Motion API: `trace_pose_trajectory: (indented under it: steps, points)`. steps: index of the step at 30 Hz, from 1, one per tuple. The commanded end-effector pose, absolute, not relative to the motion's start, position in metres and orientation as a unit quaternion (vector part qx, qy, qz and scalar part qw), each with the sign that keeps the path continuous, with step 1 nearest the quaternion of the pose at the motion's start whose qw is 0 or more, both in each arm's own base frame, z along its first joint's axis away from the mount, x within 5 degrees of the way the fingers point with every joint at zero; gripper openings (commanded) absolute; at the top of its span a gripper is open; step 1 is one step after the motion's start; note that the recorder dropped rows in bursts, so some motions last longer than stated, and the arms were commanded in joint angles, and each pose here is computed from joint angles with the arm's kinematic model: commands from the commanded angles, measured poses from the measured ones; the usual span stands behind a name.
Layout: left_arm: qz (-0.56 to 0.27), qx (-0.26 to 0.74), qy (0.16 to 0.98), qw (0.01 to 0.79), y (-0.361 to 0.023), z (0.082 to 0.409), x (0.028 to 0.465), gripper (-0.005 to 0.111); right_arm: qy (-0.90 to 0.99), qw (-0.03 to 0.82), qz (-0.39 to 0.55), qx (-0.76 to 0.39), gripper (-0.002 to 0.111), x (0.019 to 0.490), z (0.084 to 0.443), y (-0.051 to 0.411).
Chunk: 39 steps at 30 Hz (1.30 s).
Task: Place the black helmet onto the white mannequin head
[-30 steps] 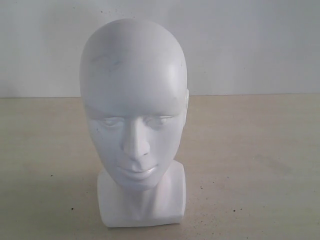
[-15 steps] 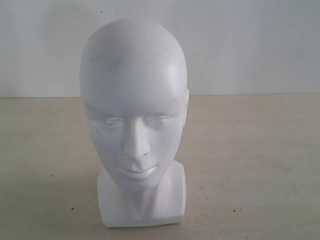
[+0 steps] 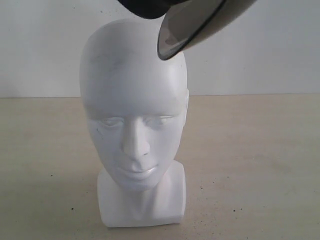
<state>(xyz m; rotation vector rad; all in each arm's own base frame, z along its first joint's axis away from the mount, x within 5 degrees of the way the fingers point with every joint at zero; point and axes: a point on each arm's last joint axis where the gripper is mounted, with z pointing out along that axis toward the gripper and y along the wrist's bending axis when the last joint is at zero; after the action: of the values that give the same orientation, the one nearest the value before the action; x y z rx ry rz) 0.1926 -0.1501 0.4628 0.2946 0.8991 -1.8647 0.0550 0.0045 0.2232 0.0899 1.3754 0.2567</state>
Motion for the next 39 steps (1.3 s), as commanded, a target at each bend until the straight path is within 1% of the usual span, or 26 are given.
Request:
trace_pose_trajectory:
  steps: [1,3,7,9,13,18,19,23,27,29,30,31,33,34,37,39]
  points:
    - [-0.787,0.124,0.311,0.518,-0.142,0.48,0.184,0.005,0.597,0.786,0.146,0.07,0.0,0.053,0.231,0.003]
    - [-0.782,0.128,0.31,0.526,-0.143,0.48,0.184,0.005,0.582,0.796,0.148,0.072,0.0,0.052,0.234,0.002]
    - [-0.778,0.131,0.312,0.529,-0.143,0.479,0.185,0.005,0.515,0.83,0.186,0.1,0.0,0.047,0.246,-0.001]
    - [-0.776,0.133,0.314,0.53,-0.144,0.478,0.185,0.005,0.51,0.83,0.201,0.107,0.0,0.046,0.251,-0.001]
    - [-0.765,0.152,0.331,0.532,-0.15,0.471,0.19,0.005,0.524,0.826,0.19,0.08,0.0,0.036,0.295,0.002]
    - [-0.761,0.15,0.352,0.523,-0.158,0.46,0.202,0.005,0.529,0.826,0.181,0.068,0.0,0.035,0.363,0.003]
    - [-0.761,0.149,0.357,0.521,-0.159,0.457,0.205,0.005,0.535,0.825,0.173,0.063,0.0,0.038,0.381,0.003]
    - [-0.757,0.151,0.372,0.515,-0.165,0.449,0.213,0.005,0.585,0.799,0.133,0.041,0.0,0.059,0.433,0.006]
    - [-0.744,0.167,0.376,0.526,-0.167,0.446,0.213,0.005,0.643,0.761,0.087,0.008,0.0,0.092,0.473,0.009]
    - [-0.732,0.181,0.377,0.538,-0.168,0.445,0.213,0.005,0.668,0.739,0.084,-0.011,0.0,0.11,0.485,0.014]
    - [-0.726,0.193,0.382,0.538,-0.169,0.444,0.212,0.005,0.688,0.719,0.091,-0.048,0.0,0.13,0.494,0.021]
    - [-0.722,0.201,0.384,0.539,-0.17,0.442,0.211,0.005,0.697,0.707,0.103,-0.065,0.0,0.14,0.495,0.026]
    - [-0.714,0.204,0.393,0.542,-0.17,0.436,0.212,0.005,0.693,0.689,0.157,-0.142,0.0,0.157,0.504,0.044]
    - [-0.712,0.194,0.398,0.544,-0.167,0.432,0.215,0.005,0.677,0.695,0.163,-0.18,0.0,0.161,0.511,0.05]
    - [-0.704,0.186,0.407,0.552,-0.162,0.426,0.22,0.005,0.656,0.719,0.15,-0.175,0.0,0.16,0.526,0.048]
    - [-0.699,0.175,0.401,0.566,-0.159,0.426,0.222,0.005,0.655,0.717,0.15,-0.188,0.0,0.155,0.53,0.049]
